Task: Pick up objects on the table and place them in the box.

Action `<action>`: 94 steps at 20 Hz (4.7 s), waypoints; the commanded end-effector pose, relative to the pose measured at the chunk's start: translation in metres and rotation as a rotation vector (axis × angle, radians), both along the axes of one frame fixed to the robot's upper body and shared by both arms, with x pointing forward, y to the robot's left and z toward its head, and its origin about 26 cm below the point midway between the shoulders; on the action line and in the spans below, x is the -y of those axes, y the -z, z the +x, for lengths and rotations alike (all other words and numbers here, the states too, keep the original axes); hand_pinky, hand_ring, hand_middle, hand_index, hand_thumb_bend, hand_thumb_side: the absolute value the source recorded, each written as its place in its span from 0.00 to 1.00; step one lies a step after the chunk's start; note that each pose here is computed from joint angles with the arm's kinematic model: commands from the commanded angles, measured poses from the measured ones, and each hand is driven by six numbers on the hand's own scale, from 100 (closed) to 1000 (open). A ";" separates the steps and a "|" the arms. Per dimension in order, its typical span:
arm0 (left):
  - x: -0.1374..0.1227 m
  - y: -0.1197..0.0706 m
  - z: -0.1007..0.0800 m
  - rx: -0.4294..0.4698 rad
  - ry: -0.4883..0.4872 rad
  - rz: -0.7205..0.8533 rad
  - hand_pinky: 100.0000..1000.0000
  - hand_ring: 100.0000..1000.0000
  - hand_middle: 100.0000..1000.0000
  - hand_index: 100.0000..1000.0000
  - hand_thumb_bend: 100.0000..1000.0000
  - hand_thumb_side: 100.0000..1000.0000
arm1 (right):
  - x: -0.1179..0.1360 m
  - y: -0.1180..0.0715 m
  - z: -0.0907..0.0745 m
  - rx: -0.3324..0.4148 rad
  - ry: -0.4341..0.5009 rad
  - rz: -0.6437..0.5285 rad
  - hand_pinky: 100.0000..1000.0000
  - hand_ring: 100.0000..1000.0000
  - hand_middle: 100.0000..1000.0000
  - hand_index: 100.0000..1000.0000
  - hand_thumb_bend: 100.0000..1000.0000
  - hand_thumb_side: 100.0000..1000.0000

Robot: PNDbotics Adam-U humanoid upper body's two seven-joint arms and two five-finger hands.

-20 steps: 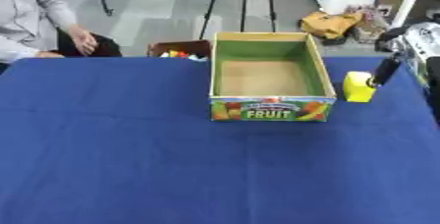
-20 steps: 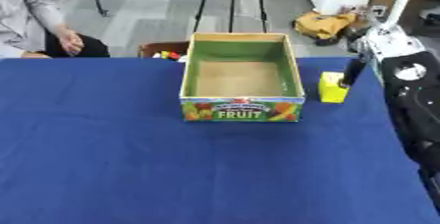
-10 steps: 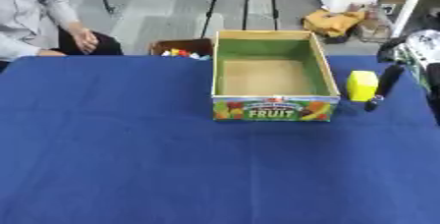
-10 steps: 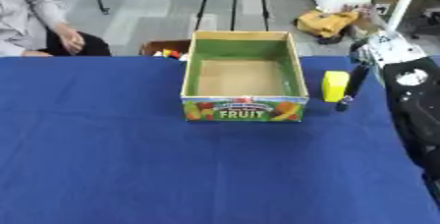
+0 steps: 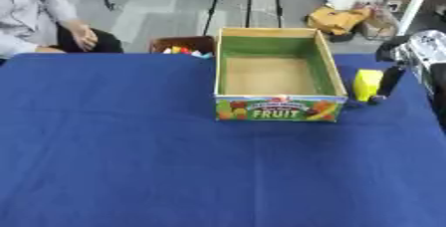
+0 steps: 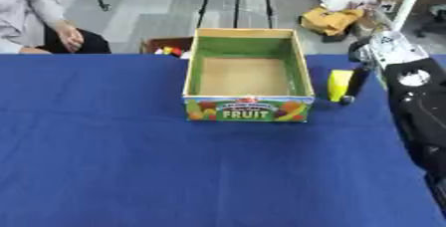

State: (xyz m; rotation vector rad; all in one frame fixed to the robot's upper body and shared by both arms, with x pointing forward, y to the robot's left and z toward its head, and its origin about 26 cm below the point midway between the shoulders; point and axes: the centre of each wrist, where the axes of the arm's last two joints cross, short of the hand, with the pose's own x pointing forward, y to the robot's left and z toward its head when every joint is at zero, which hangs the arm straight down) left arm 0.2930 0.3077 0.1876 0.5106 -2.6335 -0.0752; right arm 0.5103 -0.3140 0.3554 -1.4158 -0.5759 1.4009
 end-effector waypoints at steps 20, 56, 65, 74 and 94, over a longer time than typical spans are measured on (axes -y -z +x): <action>0.004 -0.008 -0.001 0.021 0.001 0.014 0.54 0.59 0.63 0.92 0.00 0.88 | 0.011 -0.012 -0.004 0.095 0.020 0.191 1.00 1.00 1.00 1.00 0.21 0.38; 0.005 -0.007 -0.001 0.011 -0.003 0.012 0.54 0.59 0.63 0.92 0.00 0.88 | 0.029 -0.018 -0.012 0.184 0.121 0.361 1.00 0.95 1.00 1.00 0.48 0.48; 0.006 -0.007 0.000 0.009 -0.001 0.014 0.54 0.59 0.63 0.92 0.00 0.88 | 0.026 -0.014 -0.010 0.206 0.088 0.358 1.00 0.89 1.00 0.93 0.38 0.52; 0.006 -0.007 0.000 0.007 0.000 0.012 0.54 0.59 0.63 0.92 0.00 0.88 | 0.028 -0.009 -0.008 0.188 0.113 0.366 1.00 0.87 0.87 0.90 0.28 0.56; 0.005 -0.007 -0.001 0.000 -0.004 0.008 0.54 0.60 0.63 0.92 0.00 0.88 | 0.023 -0.006 -0.007 0.245 0.071 0.394 0.95 0.82 0.70 0.83 0.00 0.56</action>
